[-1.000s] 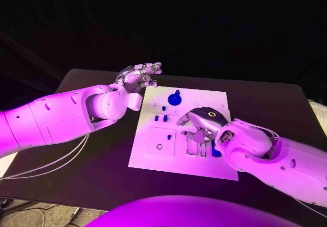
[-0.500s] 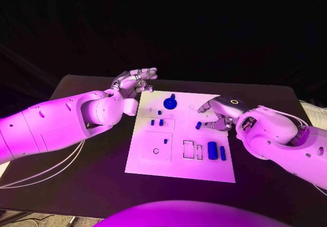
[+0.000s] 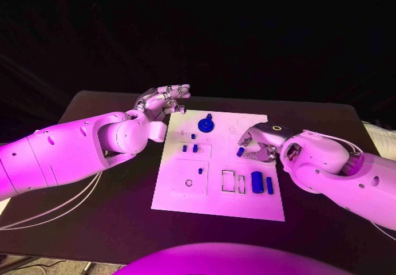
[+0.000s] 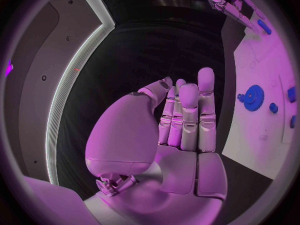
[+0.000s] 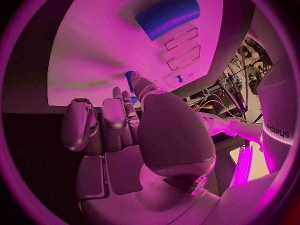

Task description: Assemble the parts on the task board

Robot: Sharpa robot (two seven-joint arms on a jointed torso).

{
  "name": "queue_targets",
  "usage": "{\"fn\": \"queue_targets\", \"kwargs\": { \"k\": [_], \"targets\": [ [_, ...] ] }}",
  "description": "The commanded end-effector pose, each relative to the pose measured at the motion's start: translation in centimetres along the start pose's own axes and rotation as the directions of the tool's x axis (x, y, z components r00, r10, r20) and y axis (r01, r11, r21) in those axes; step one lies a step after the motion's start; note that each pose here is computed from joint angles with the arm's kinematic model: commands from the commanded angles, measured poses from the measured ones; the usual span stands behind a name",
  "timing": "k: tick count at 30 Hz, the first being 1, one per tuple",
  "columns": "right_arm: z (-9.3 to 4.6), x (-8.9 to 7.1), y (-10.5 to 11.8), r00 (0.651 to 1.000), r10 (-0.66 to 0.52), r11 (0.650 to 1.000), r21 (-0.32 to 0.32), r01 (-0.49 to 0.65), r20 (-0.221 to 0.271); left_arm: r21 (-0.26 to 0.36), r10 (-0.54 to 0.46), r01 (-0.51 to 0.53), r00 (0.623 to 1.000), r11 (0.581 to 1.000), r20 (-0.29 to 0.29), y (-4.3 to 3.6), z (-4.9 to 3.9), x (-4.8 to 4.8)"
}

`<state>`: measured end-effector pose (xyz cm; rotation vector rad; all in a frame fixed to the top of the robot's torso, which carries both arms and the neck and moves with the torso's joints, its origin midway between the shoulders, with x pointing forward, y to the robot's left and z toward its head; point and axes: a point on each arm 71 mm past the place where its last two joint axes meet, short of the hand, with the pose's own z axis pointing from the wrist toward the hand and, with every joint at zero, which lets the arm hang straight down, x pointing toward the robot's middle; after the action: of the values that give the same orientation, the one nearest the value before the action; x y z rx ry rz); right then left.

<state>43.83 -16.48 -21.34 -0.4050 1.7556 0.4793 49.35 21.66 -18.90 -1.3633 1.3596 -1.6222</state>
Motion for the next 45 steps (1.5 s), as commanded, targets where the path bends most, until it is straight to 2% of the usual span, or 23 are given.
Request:
{"fn": "queue_targets", "kwargs": {
  "k": [1,13,19,26,30,36,41,45],
  "targets": [
    [0.3,0.4,0.4,1.000,0.000,1.000,-0.024,-0.001,-0.029,0.005,0.000,0.000,1.000,1.000,-0.026,-0.01,0.03,0.32],
    [0.7,1.0,0.9,0.999,0.006,0.999,-0.039,-0.007,-0.034,0.001,0.000,0.000,1.000,1.000,-0.029,0.02,0.03,0.30],
    [0.7,0.8,1.0,1.000,-0.005,0.999,-0.037,0.005,-0.006,0.001,0.002,-0.002,1.000,1.000,-0.031,0.02,0.03,0.30],
    [0.6,0.4,1.1,0.999,-0.015,0.999,-0.039,0.017,0.051,0.000,0.004,-0.004,1.000,1.000,-0.031,0.02,0.03,0.25],
    [0.3,-0.1,1.5,0.996,-0.001,0.999,-0.054,0.006,0.090,0.000,0.004,-0.004,1.000,1.000,-0.031,0.03,0.04,0.22],
    [-0.7,-1.8,2.5,0.989,0.046,0.996,-0.082,-0.034,0.138,-0.001,0.004,-0.004,1.000,1.000,-0.031,0.05,0.05,0.21],
    [-1.3,-3.0,3.8,0.985,0.073,0.991,-0.120,-0.054,0.157,-0.001,0.005,-0.005,0.999,1.000,-0.033,0.07,0.06,0.28],
    [-1.2,-3.2,5.7,0.985,0.098,0.983,-0.168,-0.073,0.144,-0.001,0.004,-0.004,0.999,1.000,-0.035,0.10,0.09,0.36]
  ]
}}
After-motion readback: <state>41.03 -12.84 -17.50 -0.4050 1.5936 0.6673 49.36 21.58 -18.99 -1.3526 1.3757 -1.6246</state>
